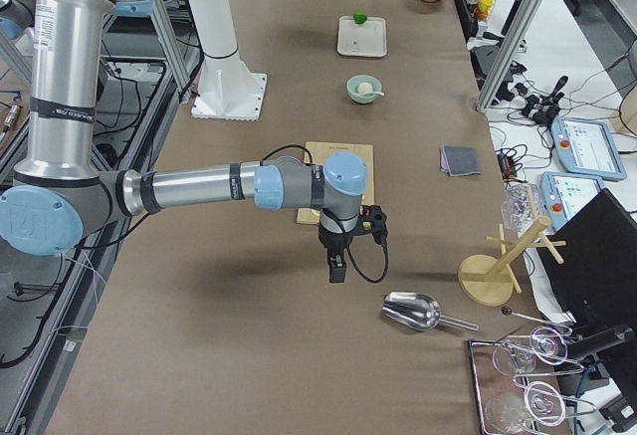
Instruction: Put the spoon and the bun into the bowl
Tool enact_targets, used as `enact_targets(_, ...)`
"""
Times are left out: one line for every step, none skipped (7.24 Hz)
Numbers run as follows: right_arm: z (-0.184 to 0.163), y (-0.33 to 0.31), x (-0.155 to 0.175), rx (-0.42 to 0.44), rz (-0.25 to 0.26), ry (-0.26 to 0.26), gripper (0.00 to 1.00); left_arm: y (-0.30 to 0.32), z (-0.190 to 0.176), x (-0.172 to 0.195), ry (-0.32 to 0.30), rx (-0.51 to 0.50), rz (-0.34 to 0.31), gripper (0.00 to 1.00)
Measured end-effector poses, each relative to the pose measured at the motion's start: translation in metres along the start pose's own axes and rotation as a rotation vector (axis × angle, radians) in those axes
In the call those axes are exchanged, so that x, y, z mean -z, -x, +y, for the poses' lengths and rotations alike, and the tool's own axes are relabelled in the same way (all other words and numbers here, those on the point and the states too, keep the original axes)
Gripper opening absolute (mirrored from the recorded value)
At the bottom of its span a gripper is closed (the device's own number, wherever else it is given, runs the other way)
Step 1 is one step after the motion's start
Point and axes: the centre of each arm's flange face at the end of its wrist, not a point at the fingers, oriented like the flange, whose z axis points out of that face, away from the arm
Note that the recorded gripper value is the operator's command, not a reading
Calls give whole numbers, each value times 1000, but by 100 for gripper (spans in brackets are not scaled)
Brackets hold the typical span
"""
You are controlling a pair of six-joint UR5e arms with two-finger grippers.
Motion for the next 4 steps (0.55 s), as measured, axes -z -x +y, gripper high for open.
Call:
enact_targets(0,1,0,-6,-30,-2,100,14,8,0,26,19,-7,98)
enact_targets(0,3,1,-10,-53,-6,100,22,19,-1,42,37,-4,98)
enact_targets(-1,4,3,-9,-62,-10,100,22,24,-2,48,49,0,98)
enact_targets(-3,6,4,-8,-66,-13,100,16,22,-2,44,71,4,98)
